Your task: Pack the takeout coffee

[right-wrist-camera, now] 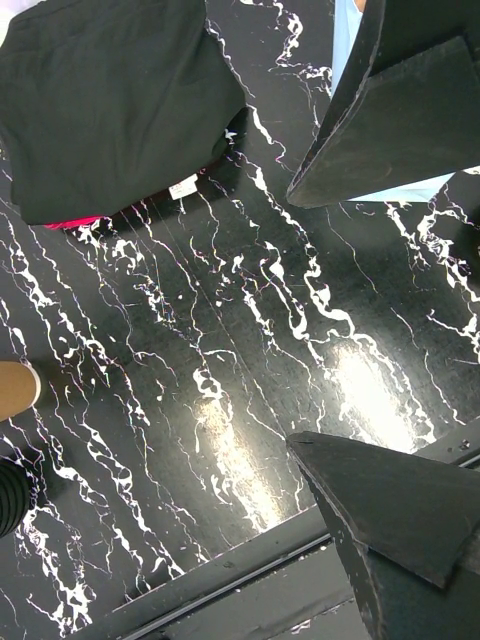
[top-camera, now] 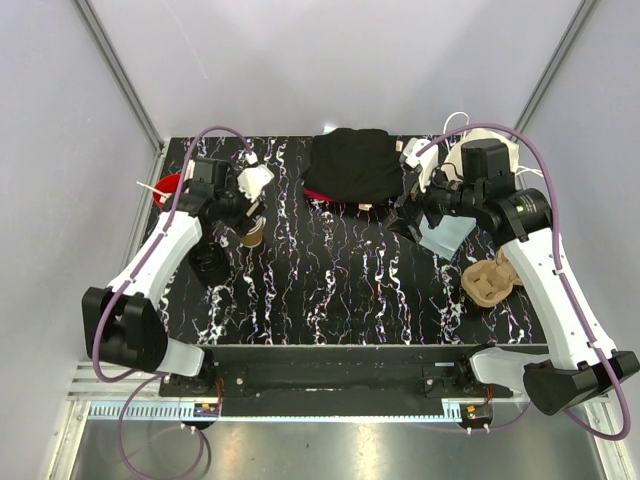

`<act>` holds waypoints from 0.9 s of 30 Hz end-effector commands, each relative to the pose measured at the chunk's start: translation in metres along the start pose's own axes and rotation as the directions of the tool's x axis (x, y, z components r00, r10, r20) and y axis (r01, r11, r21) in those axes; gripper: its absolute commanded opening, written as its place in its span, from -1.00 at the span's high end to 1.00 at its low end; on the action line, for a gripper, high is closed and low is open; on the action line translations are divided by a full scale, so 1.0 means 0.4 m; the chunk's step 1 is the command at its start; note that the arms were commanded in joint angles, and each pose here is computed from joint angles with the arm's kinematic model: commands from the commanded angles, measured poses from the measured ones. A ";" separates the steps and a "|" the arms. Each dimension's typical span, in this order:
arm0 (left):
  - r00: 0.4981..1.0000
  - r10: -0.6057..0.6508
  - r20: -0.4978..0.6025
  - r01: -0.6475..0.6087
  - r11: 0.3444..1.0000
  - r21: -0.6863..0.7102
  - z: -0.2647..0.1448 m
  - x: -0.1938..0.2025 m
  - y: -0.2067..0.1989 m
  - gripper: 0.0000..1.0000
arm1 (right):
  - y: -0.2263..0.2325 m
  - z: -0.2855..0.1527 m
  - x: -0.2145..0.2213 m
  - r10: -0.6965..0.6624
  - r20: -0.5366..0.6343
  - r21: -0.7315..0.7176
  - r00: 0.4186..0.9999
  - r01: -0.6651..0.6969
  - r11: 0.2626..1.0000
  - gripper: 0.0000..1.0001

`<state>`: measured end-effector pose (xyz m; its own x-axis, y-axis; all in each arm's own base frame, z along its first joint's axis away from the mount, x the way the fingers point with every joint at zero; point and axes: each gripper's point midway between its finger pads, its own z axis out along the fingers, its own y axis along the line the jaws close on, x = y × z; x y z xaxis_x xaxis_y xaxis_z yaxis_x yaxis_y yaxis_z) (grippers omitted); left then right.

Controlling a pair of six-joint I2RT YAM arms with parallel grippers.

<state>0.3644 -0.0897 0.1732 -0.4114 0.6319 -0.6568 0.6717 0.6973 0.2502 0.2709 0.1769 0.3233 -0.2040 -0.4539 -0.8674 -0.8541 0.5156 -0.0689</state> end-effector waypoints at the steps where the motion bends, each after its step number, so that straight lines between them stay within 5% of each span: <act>1: 1.000 0.024 -0.013 -0.023 0.999 0.032 0.014 -0.017 0.002 -0.46 | -0.007 -0.004 -0.021 -0.021 0.030 0.032 0.999 0.020 0.999 -0.99; 7: 0.999 0.021 -0.025 -0.020 0.998 0.057 0.024 -0.017 -0.005 -0.11 | -0.009 -0.001 -0.016 -0.021 0.027 0.035 0.999 0.020 0.999 -0.99; 21: 1.000 0.026 0.015 -0.027 0.997 0.073 0.000 -0.045 -0.012 -0.10 | -0.011 0.001 -0.017 -0.023 0.026 0.037 0.999 0.022 0.999 -0.99; 27: 0.999 0.025 0.022 -0.027 0.997 0.077 -0.005 -0.049 -0.013 0.06 | -0.011 0.001 -0.018 -0.022 0.027 0.037 0.999 0.021 0.999 -1.00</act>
<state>0.3625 -0.0960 0.1559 -0.4476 0.6577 -0.6059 0.7224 0.6653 0.1884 0.2731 0.1753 0.3167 -0.2156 -0.4644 -0.8590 -0.8470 0.5267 -0.0721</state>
